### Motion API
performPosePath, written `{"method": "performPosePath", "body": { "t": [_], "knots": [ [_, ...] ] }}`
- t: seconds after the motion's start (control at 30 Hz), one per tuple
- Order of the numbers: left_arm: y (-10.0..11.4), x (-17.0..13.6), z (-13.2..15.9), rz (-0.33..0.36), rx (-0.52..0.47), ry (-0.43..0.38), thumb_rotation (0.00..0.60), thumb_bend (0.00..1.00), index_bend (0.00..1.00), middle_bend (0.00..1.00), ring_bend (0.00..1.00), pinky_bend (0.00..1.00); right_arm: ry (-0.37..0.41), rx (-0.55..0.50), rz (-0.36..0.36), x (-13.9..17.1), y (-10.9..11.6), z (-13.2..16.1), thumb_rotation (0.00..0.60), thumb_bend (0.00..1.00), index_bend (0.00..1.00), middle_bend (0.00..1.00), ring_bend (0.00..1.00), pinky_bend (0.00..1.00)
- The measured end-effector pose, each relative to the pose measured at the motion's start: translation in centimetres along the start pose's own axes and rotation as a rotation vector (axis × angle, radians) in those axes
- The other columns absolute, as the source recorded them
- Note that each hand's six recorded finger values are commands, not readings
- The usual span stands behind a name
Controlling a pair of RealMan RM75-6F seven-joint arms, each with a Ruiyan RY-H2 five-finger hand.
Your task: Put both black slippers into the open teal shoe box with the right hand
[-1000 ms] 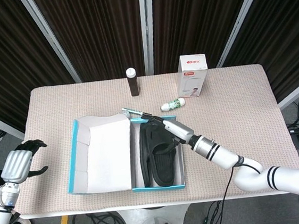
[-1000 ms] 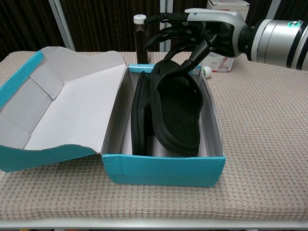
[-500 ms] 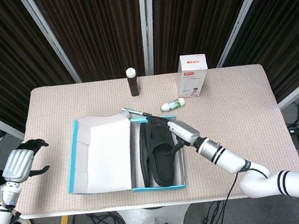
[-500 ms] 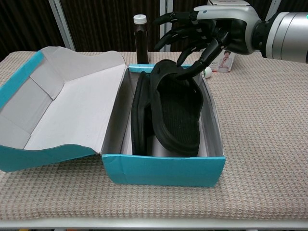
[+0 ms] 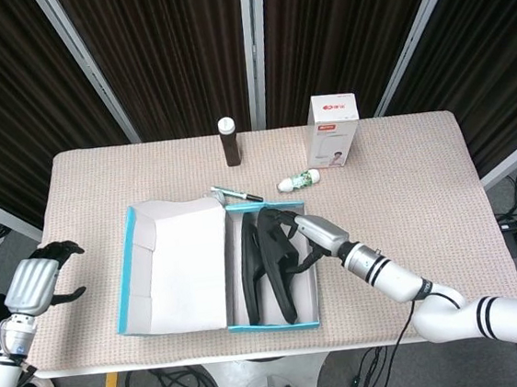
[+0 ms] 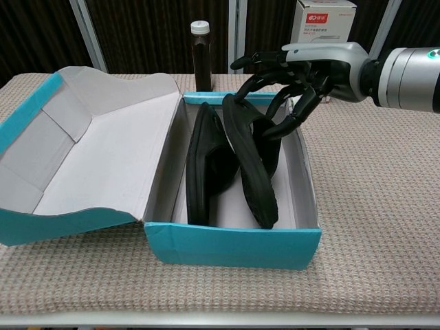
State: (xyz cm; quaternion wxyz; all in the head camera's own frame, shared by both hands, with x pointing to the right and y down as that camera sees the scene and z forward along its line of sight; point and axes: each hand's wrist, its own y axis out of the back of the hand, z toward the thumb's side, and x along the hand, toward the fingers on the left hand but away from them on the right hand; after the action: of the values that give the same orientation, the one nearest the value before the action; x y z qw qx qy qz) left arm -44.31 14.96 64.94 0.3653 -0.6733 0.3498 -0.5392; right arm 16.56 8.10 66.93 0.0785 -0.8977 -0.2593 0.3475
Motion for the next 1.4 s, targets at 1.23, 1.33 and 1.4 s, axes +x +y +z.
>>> {"method": "performPosePath", "body": {
  "t": [1.23, 1.33, 1.4],
  "knots": [
    [0.1, 0.0, 0.5, 0.004, -0.012, -0.011, 0.600, 0.13, 0.32, 0.26, 0.22, 0.33, 0.086, 0.170, 0.025, 1.4, -3.2, 1.1, 0.600, 0.03, 0.02, 0.23, 0.08, 0.32],
    [0.2, 0.0, 0.5, 0.006, -0.012, -0.011, 0.600, 0.13, 0.32, 0.26, 0.22, 0.33, 0.078, 0.178, 0.031, 1.4, -3.7, 0.5, 0.600, 0.04, 0.02, 0.23, 0.08, 0.32],
    [0.2, -0.1, 0.5, 0.007, -0.011, -0.010, 0.600, 0.13, 0.32, 0.26, 0.22, 0.33, 0.072, 0.177, 0.037, 1.3, -4.1, 0.2, 0.600, 0.04, 0.02, 0.23, 0.08, 0.32]
  ]
}}
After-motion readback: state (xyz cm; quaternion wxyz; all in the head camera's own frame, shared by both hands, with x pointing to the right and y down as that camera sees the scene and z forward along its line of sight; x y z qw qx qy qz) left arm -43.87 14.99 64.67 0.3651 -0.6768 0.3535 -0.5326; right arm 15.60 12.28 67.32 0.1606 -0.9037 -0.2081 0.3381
